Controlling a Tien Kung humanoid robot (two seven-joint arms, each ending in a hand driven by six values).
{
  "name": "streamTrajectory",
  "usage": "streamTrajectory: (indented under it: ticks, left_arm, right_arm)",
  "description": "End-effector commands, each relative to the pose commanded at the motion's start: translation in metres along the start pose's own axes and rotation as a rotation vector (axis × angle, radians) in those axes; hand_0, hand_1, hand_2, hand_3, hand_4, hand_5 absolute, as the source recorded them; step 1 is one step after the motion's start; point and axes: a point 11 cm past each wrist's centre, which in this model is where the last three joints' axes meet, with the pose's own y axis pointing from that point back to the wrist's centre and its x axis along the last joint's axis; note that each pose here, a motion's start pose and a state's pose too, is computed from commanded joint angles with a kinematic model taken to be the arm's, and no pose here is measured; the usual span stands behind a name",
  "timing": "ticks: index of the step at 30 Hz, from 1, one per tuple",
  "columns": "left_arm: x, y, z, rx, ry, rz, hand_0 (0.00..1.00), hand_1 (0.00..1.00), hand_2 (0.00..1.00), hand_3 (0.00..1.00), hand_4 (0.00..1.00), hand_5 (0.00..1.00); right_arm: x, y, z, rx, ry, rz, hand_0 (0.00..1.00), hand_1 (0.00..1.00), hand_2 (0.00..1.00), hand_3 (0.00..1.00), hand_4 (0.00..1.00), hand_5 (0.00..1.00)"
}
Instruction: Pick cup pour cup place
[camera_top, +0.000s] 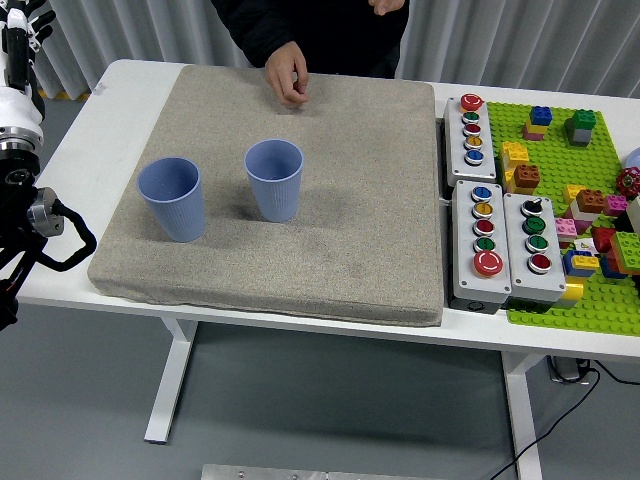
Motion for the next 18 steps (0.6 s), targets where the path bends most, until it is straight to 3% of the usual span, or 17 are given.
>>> streamTrajectory:
  ticks: [18]
  left_arm:
    - [-0.0028,-0.0028,0.0039,-0.008,-0.003,-0.004,0.812,0.794,0.852,0.935,0.821,0.998]
  right_arm:
    - [0.0014,0.0004,-0.0033,0.006,-0.003,0.003,0.692,0.668,0.605,0.591,0.002,0.095]
